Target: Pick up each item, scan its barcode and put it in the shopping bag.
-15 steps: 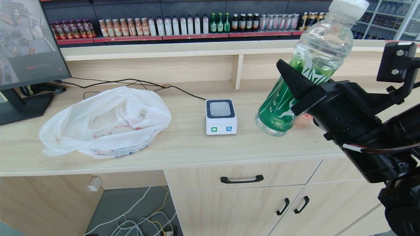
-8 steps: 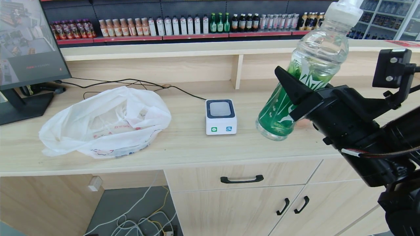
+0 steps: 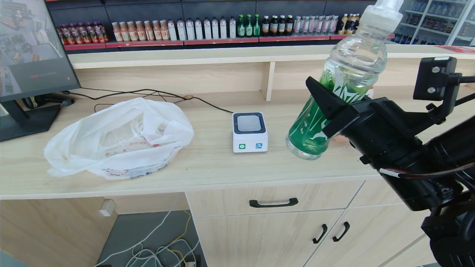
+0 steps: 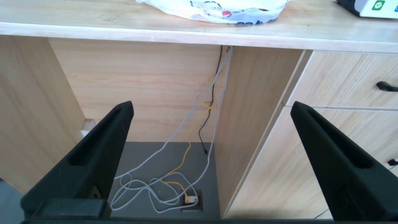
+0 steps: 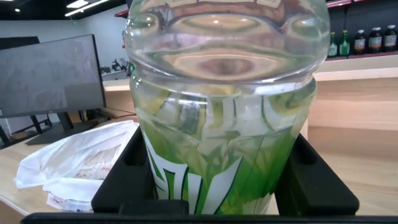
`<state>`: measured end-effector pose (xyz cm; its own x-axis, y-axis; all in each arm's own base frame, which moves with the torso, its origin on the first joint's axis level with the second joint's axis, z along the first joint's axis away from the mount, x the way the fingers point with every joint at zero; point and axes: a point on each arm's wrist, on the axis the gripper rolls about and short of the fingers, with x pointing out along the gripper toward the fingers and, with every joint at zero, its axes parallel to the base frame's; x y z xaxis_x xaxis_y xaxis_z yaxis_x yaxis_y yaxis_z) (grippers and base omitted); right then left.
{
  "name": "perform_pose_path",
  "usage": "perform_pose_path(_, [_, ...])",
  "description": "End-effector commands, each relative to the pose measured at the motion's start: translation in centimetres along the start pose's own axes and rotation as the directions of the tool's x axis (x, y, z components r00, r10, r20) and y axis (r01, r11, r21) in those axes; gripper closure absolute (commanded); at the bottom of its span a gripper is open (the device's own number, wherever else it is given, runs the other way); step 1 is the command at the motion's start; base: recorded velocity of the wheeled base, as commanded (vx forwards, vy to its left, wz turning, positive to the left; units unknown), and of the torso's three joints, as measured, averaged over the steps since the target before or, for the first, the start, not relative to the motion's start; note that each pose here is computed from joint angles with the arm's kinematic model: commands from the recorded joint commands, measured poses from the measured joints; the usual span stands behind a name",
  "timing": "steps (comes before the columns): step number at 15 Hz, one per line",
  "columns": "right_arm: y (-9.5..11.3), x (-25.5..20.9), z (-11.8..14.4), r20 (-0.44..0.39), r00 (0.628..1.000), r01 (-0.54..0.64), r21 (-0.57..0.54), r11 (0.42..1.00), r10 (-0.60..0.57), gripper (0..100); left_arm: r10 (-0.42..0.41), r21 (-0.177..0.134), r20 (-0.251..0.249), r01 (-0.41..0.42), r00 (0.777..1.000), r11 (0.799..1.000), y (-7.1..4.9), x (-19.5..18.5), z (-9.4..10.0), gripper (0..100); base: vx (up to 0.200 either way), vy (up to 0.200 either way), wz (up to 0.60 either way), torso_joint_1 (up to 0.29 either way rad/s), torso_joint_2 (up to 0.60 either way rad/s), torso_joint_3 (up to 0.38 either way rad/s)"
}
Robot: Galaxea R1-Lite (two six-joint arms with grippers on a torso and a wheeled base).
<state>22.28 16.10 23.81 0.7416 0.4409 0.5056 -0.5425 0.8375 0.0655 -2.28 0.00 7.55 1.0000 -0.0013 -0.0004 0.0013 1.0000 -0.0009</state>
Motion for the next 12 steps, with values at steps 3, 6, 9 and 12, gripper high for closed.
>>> perform_pose_path(3, [-0.05,0.12,-0.16,-0.001,1.000,0.002,-0.001,1.000,-0.002,100,0.000,-0.001,0.000,0.000,1.000,1.000,0.00,0.00,0.00,0,0.000,0.200,0.00,-0.002,0.00,0.002])
perform_pose_path(6, [-0.06,0.00,-0.21,-0.006,1.000,0.002,-0.001,1.000,-0.002,100,0.001,-0.001,0.000,-0.001,1.000,1.000,0.00,0.00,0.00,0,0.000,0.200,0.00,0.010,0.01,0.001])
perform_pose_path(9, [-0.11,-0.08,-0.10,-0.004,1.000,0.003,-0.002,1.000,-0.003,100,0.001,-0.001,0.000,-0.001,1.000,1.000,0.00,0.00,0.00,0,0.000,0.200,0.00,-0.004,0.00,0.002])
perform_pose_path(12, [-0.11,-0.04,-0.13,-0.004,1.000,0.005,-0.002,1.000,-0.005,100,0.001,-0.001,0.000,-0.001,1.000,1.000,0.00,0.00,0.00,0,0.000,0.200,0.00,0.006,0.00,0.001])
